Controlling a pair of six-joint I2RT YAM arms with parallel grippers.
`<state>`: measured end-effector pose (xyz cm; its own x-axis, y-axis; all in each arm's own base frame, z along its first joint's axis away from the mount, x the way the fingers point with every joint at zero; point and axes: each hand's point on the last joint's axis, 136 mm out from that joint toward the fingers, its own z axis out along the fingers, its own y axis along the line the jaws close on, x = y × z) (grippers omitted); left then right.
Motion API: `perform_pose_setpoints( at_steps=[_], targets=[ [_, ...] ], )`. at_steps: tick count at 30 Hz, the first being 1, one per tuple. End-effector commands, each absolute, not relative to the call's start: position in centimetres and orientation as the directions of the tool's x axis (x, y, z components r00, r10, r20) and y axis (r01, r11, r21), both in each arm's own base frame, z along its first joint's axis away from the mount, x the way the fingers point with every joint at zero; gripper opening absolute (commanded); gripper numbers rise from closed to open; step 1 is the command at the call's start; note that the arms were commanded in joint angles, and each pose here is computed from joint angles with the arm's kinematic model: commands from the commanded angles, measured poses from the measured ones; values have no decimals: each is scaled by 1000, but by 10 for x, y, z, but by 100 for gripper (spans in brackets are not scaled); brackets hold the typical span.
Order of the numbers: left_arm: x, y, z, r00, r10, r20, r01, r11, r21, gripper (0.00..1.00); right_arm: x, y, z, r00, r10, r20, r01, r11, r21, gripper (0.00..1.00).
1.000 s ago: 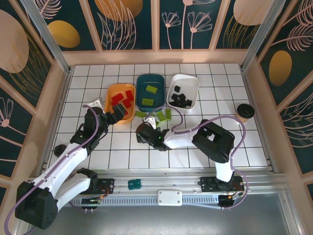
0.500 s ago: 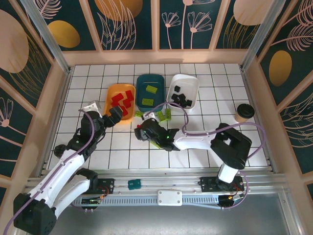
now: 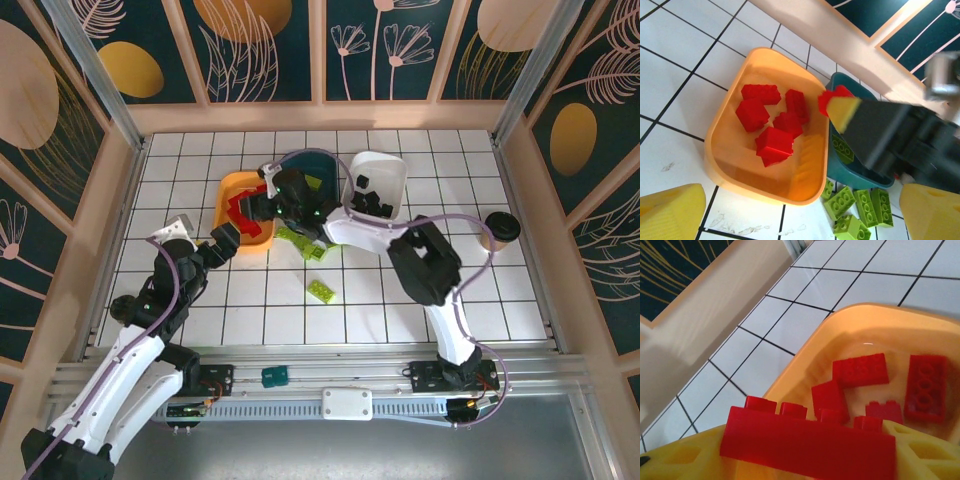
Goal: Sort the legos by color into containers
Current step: Place the lego in the container, then pick up the lego from the bottom-center of the table.
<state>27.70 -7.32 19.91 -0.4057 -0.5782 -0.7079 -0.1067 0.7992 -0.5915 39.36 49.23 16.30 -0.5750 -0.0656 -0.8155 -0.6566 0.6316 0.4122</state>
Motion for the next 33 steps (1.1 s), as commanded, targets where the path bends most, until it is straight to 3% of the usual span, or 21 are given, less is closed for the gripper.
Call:
perform_pose_setpoints(
  at_steps=[1,7,13,20,26,33],
  targets=[
    [273,-72,189,-434,-575,-694,-130,801,-584,99,398,515,162,-571,-122,-812,-714,561,418,75],
    [273,-77,187,-445,-575,-686,-108,795,-596,99,410,514,187,-541,-88,-836,-724,554,411,81],
    [275,-84,187,-465,-567,-680,-85,793,-603,99,369,470,200,-528,-101,-843,-730,561,390,81],
    [273,-91,176,-499,-560,-661,-67,786,-615,99,285,379,130,-636,-241,-733,-660,662,355,79],
    [274,-95,159,-528,-555,-643,-74,784,-616,99,222,322,67,-683,-437,-586,-639,746,188,79],
    [275,-98,148,-547,-556,-626,-84,780,-620,99,208,308,44,-676,-514,-529,-635,770,64,80]
  ],
)
